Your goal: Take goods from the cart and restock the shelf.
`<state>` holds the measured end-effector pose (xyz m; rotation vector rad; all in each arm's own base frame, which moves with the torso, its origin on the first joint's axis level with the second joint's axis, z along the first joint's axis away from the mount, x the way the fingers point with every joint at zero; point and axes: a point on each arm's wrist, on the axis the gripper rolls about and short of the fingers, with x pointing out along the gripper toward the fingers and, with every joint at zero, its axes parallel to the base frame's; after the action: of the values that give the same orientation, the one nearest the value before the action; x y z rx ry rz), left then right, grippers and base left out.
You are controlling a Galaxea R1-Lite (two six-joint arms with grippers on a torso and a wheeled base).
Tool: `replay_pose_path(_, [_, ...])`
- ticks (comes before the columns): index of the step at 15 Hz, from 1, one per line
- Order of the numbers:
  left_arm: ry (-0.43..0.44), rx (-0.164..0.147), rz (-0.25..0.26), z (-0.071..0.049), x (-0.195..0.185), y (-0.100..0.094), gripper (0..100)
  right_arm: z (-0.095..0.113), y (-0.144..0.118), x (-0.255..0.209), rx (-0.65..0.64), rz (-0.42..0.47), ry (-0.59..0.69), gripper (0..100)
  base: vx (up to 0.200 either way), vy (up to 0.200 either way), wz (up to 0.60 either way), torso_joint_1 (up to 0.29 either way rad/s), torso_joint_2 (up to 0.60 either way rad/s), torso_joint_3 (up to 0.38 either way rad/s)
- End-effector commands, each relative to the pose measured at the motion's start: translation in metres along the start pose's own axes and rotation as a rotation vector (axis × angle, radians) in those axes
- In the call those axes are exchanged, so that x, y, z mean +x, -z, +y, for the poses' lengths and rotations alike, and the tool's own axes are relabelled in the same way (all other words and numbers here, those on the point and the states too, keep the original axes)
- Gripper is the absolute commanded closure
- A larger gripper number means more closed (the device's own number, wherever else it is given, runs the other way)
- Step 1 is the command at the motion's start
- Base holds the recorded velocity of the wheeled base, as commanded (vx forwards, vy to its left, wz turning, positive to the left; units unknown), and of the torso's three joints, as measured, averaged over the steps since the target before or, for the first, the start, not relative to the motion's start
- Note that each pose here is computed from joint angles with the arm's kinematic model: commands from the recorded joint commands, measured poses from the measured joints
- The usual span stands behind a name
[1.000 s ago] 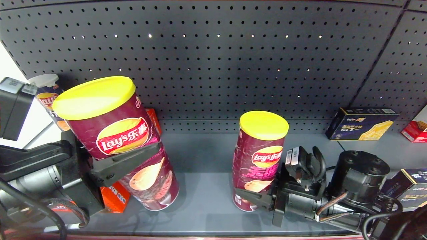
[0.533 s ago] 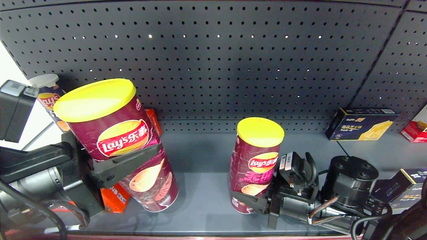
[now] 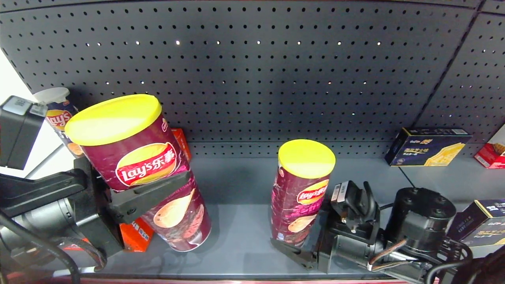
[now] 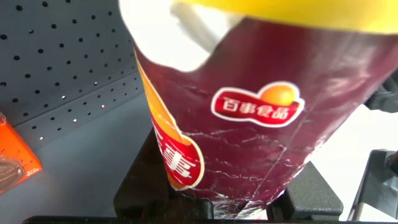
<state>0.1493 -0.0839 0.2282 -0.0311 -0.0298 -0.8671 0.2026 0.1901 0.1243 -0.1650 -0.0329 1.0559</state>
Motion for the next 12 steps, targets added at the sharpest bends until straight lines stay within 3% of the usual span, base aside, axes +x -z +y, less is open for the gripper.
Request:
replay_pose_path(1, [0.0,-0.002,0.004,0.0,0.0,0.001,100,0.001,-0.013,-0.02,-0.012,-0.031,0.038,0,0.0,0.0,0.0,0.0,0.0,0.0])
replay_pose_path(7, [0.001,-0.006,0.014,-0.001,-0.001,0.004,100,0.018,-0.019,-0.093,-0.02,-0.045,0.082,0,0.0,0.0,0.0,0.0,0.0,0.0])
replay_pose_path(11, [0.003,-0.007,0.019,-0.001,-0.002,0.006,100,0.013,-0.027,-0.119,-0.052,-0.093,0.168,0,0.0,0.0,0.0,0.0,0.0,0.0])
replay_pose_path(12, [0.003,-0.006,0.018,-0.001,-0.002,0.006,100,0.006,-0.032,-0.129,-0.072,-0.114,0.237,0,0.0,0.0,0.0,0.0,0.0,0.0])
